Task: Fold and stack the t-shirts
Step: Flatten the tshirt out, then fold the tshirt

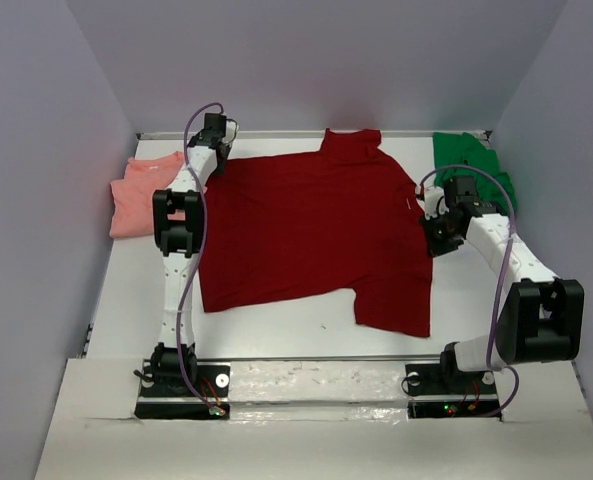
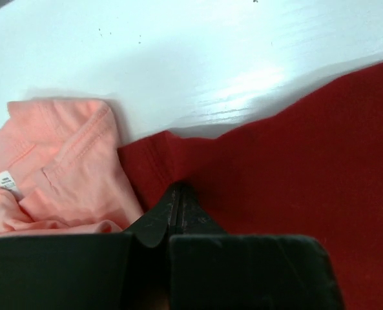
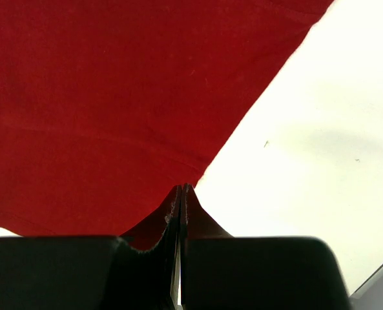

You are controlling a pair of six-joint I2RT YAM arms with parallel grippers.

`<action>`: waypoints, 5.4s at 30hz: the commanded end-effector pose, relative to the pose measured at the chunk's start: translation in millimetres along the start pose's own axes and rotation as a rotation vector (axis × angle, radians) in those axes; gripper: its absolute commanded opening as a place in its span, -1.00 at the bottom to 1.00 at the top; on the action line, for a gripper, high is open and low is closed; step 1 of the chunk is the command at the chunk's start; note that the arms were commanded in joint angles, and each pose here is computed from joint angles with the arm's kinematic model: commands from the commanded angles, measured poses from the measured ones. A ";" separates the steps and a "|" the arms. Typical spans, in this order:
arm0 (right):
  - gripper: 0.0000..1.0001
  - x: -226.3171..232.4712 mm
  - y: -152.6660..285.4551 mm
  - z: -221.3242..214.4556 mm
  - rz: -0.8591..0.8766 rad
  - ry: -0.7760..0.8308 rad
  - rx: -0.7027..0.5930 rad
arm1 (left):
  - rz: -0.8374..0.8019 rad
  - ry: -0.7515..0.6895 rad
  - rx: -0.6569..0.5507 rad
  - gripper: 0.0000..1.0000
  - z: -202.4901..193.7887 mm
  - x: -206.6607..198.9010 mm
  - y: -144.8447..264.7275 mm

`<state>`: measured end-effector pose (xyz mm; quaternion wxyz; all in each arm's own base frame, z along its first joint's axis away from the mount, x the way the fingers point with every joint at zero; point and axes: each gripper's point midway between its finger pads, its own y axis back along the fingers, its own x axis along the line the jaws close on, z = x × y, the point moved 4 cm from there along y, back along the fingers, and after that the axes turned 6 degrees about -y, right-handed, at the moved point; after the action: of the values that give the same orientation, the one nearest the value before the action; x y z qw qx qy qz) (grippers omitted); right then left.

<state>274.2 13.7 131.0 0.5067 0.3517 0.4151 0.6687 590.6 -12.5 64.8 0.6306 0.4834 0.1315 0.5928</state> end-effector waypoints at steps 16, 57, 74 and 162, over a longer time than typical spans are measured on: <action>-0.41 1.3 20.0 23.1 0.029 0.053 -0.081 | 0.141 0.139 -0.433 -0.81 108.2 81.4 189.1; -0.42 -32.0 1.3 31.5 -0.133 0.059 -0.040 | -0.227 -0.047 -0.108 -0.42 -203.2 -42.8 311.1; -0.30 -24.0 17.0 -5.2 -0.139 0.040 0.005 | -0.483 -0.340 0.048 -0.30 -236.3 -72.2 298.6; -1.00 -15.3 -54.4 -29.8 0.034 -0.030 0.370 | -0.589 -0.666 0.159 -1.00 -267.9 -115.8 294.4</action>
<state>269.7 5.2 57.2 0.4120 0.4788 0.5208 0.5742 178.9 -43.1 98.3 0.7454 0.6336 0.0974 0.1827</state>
